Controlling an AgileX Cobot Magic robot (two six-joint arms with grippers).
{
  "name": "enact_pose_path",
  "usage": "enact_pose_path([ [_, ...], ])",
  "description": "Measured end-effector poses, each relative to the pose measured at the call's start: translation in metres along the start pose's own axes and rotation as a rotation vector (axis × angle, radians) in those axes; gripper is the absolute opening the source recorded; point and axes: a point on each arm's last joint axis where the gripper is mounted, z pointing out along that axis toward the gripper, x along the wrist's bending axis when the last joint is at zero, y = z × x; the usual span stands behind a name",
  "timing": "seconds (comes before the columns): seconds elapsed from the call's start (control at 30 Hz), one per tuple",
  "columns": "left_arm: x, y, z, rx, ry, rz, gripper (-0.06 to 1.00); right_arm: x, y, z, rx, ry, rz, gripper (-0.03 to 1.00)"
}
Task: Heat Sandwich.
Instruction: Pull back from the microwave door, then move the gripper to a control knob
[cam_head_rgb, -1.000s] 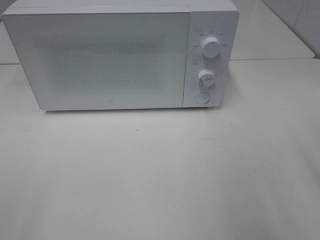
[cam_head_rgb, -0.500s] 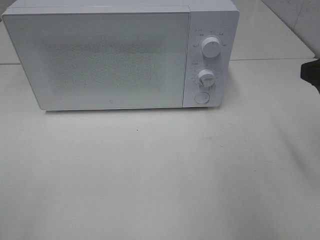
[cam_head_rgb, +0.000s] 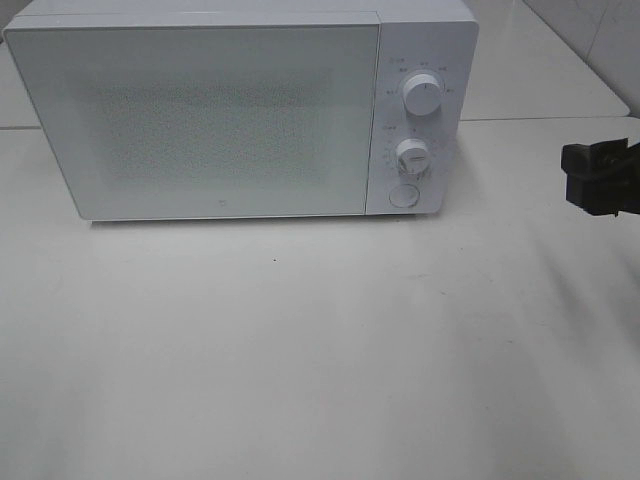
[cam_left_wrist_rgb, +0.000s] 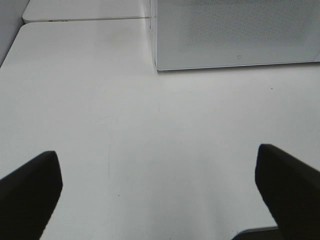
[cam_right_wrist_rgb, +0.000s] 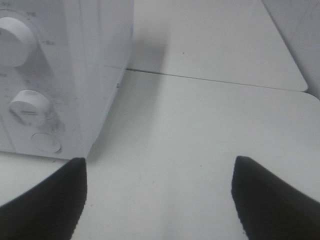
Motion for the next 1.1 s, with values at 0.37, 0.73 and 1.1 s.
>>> enact_pose_path([
  [0.37, 0.000, 0.000, 0.000, 0.000, 0.000, 0.000, 0.99, 0.027, -0.015, 0.012, -0.073, -0.061, 0.036, 0.77],
  [0.73, 0.000, 0.000, 0.000, 0.000, 0.000, 0.000, 0.99, 0.060, -0.023, 0.020, -0.143, -0.069, 0.028, 0.77],
  [1.1, 0.000, 0.000, 0.000, 0.000, 0.000, 0.000, 0.99, 0.087, -0.034, 0.026, -0.177, -0.038, 0.072, 0.77],
])
